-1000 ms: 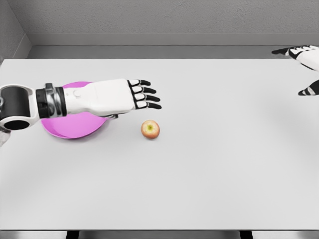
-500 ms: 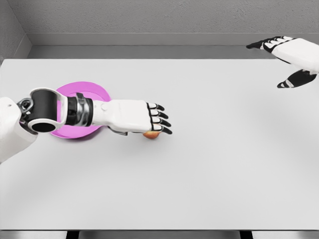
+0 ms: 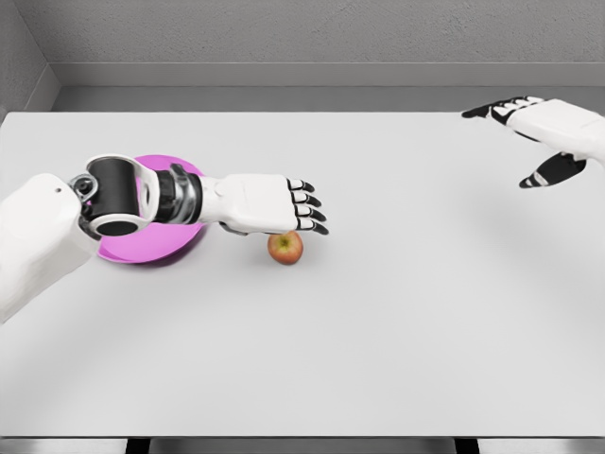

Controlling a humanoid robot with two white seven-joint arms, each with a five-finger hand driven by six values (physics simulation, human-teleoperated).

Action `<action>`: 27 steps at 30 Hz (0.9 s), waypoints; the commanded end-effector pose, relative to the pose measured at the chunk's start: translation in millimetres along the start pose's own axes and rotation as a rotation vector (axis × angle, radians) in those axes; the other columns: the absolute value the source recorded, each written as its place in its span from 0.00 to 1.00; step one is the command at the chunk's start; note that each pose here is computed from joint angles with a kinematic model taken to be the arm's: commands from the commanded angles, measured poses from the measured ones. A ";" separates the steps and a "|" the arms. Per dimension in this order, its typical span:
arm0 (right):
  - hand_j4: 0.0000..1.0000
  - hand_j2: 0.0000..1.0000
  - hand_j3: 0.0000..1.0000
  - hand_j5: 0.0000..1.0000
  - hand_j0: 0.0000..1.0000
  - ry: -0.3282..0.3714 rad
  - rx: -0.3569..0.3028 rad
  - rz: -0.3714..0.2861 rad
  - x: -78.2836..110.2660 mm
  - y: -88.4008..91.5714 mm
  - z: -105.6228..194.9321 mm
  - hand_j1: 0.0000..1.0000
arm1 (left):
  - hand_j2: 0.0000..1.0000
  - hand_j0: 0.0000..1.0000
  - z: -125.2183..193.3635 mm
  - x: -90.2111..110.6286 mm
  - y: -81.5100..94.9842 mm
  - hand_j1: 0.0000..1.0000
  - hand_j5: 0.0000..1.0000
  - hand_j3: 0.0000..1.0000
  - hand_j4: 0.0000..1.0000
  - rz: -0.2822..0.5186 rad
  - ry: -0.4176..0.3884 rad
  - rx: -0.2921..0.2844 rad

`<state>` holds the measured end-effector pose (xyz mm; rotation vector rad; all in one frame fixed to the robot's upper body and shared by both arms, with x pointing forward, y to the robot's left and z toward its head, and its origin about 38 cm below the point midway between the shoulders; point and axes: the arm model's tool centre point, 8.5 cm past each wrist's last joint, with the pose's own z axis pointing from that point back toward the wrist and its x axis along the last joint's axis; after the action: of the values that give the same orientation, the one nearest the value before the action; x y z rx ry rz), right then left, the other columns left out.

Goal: Put the apple on the plate with both arms

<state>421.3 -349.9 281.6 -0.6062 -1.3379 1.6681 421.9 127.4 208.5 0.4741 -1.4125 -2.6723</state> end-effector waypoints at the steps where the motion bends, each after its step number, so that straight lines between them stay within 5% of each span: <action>1: 1.00 1.00 1.00 1.00 1.00 0.001 -0.009 0.000 -0.4 -3.0 1.3 1.00 | 1.00 1.00 -1.6 0.0 -2.0 1.00 1.00 1.00 1.00 -0.010 0.006 -0.026; 27: 1.00 1.00 1.00 1.00 1.00 -0.014 -0.012 0.002 5.0 -3.0 -0.7 1.00 | 1.00 1.00 -22.4 19.6 -17.3 1.00 1.00 1.00 1.00 -0.072 -0.039 -0.111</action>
<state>420.5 -344.8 284.4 -0.6034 -1.3583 1.6714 412.1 117.2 180.3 0.4734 -1.2777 -2.8054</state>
